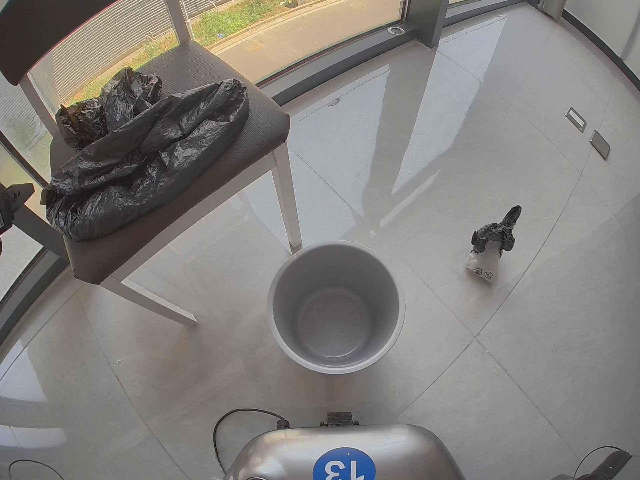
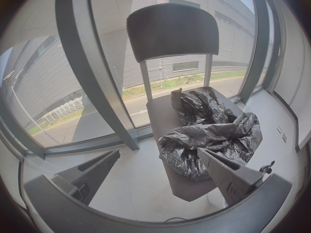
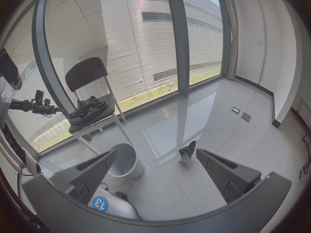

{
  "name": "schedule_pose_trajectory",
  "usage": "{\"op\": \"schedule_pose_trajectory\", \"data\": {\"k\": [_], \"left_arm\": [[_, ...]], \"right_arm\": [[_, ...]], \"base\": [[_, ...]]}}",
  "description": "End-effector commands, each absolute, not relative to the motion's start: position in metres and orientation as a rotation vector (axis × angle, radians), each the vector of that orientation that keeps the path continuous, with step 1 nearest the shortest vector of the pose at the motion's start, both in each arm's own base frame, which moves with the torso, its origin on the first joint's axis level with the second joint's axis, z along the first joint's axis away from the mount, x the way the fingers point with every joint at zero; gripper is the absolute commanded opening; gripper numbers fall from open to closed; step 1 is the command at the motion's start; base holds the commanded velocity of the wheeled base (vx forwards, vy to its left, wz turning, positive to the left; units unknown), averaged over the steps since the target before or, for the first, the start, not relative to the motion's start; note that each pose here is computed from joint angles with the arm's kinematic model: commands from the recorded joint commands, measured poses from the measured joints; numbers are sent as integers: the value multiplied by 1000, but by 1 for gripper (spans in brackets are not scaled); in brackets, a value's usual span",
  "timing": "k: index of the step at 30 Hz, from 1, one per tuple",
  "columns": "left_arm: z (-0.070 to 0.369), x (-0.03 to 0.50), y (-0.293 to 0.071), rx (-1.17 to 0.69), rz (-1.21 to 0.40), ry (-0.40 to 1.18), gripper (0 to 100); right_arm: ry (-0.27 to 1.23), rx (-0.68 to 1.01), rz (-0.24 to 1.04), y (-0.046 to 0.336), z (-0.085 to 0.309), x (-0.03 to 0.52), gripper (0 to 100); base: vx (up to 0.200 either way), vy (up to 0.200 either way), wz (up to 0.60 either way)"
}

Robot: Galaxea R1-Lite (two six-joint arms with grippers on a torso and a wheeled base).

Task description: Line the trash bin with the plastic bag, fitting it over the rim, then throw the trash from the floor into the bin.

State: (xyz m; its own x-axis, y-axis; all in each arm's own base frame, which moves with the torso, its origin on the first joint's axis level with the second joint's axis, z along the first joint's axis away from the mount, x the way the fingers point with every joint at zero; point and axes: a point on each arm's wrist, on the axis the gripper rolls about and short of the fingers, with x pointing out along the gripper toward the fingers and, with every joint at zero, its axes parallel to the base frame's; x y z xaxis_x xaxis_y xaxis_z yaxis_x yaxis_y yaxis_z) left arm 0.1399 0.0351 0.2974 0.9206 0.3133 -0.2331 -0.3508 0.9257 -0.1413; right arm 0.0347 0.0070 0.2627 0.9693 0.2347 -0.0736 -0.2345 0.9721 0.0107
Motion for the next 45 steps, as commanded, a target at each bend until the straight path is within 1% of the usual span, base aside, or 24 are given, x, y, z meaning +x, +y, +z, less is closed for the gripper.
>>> {"op": "schedule_pose_trajectory", "data": {"k": [1,3,8,13,14,15,16,18,22,26,27,28,29,30,32,33,41,45], "left_arm": [[297,133,42,-220,408,191,100],[297,133,45,-233,428,191,100],[292,130,57,-331,520,181,100],[281,128,57,-394,535,206,100],[277,128,57,-444,543,210,100],[277,128,57,-457,543,210,100],[274,127,55,-503,532,218,100],[273,127,55,-522,527,225,100],[266,125,52,-639,475,231,100],[262,127,52,-683,473,228,100],[259,127,52,-722,464,212,100],[259,127,52,-722,464,212,100],[257,130,52,-783,443,170,100],[256,132,53,-806,434,146,100],[256,134,53,-820,427,129,100],[255,139,52,-849,392,78,100],[242,148,48,-857,371,130,100],[240,151,49,-899,372,134,100]], "right_arm": [[72,1,242,7,263,35,100],[72,1,242,7,263,35,100],[68,1,241,7,265,34,100],[66,1,241,7,265,34,100],[65,1,241,7,265,34,100],[63,-1,241,7,266,34,100],[61,-7,241,7,266,34,100],[57,-11,241,7,267,33,100],[51,-36,242,7,267,33,100],[48,-45,243,7,267,33,100],[48,-49,244,7,267,33,100],[48,-49,244,7,267,33,100],[48,-49,244,7,267,32,100],[49,-49,244,7,266,32,100],[49,-51,244,7,266,32,100],[46,-51,244,7,267,32,100],[49,-63,250,7,267,32,100],[50,-65,250,7,266,33,100]], "base": [[0,0,0],[0,0,0],[0,0,0],[0,0,0],[0,0,0],[0,0,0],[0,0,0],[0,0,0],[0,0,0],[0,0,0],[0,0,0],[0,0,0],[0,0,0],[0,0,0],[0,0,0],[0,0,0],[0,0,0],[0,0,0]]}}
